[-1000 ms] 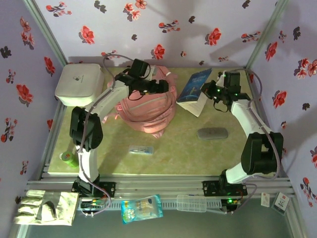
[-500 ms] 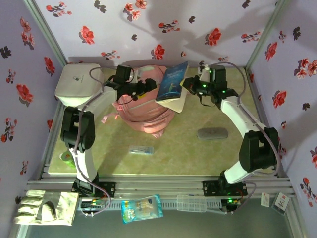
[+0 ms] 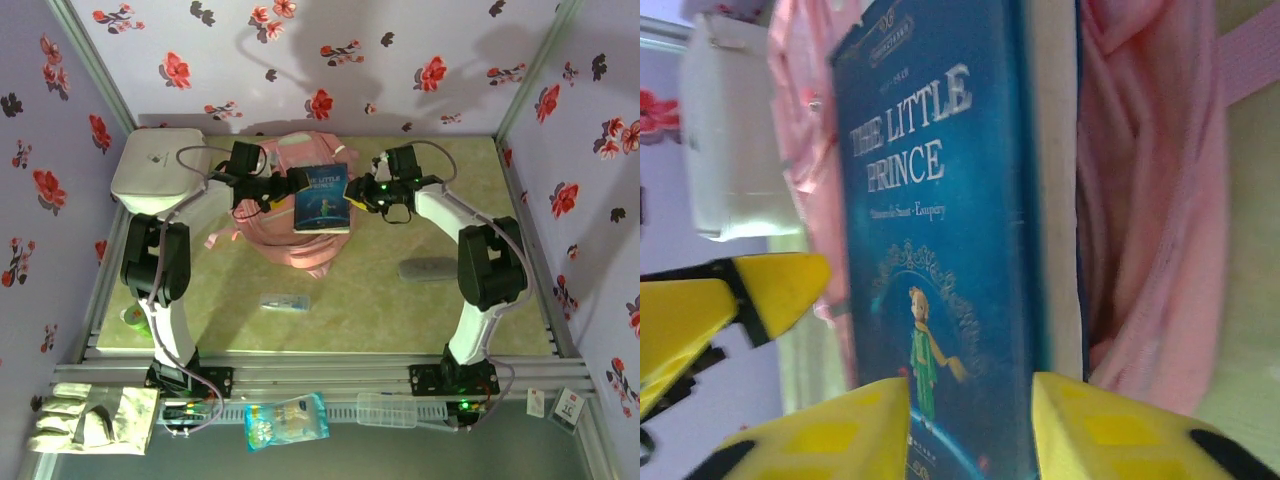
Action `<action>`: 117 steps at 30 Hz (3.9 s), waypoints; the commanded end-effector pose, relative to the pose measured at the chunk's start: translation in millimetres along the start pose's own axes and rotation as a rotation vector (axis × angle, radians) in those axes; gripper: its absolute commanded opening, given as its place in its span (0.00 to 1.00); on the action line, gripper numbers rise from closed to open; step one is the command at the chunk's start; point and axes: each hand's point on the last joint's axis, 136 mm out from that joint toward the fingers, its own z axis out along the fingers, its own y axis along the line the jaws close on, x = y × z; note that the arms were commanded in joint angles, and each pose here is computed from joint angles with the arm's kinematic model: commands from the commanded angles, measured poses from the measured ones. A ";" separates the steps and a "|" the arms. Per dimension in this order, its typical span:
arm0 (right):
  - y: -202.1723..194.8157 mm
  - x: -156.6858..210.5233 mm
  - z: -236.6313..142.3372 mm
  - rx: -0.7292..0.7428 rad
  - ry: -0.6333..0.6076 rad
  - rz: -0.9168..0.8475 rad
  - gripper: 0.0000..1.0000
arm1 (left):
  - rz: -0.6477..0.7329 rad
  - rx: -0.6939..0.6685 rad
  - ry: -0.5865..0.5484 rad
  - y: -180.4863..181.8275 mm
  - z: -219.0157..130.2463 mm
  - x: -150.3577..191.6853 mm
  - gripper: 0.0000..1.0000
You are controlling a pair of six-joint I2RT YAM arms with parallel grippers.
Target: Pack books, pencil case, and school supplies into a backpack
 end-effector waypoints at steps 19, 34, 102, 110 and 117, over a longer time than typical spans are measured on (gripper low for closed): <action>-30.6 6.6 19.9 0.120 0.075 -0.028 0.45 | 0.021 0.011 0.181 2.7 32.0 34.6 0.63; -61.7 12.7 33.5 0.225 0.112 -0.019 0.38 | 0.043 0.121 0.171 -27.8 21.6 31.4 0.44; 187.4 -13.4 -13.3 -0.770 -0.234 0.177 0.84 | -0.066 0.552 -0.538 -118.2 -161.9 -66.6 0.00; 187.8 -16.7 -1.3 -0.771 -0.244 0.221 0.68 | -0.068 0.573 -0.547 -120.2 -163.6 -67.9 0.00; 190.3 -23.1 -0.8 -0.797 -0.267 0.248 0.52 | -0.078 0.573 -0.541 -118.5 -160.8 -67.8 0.00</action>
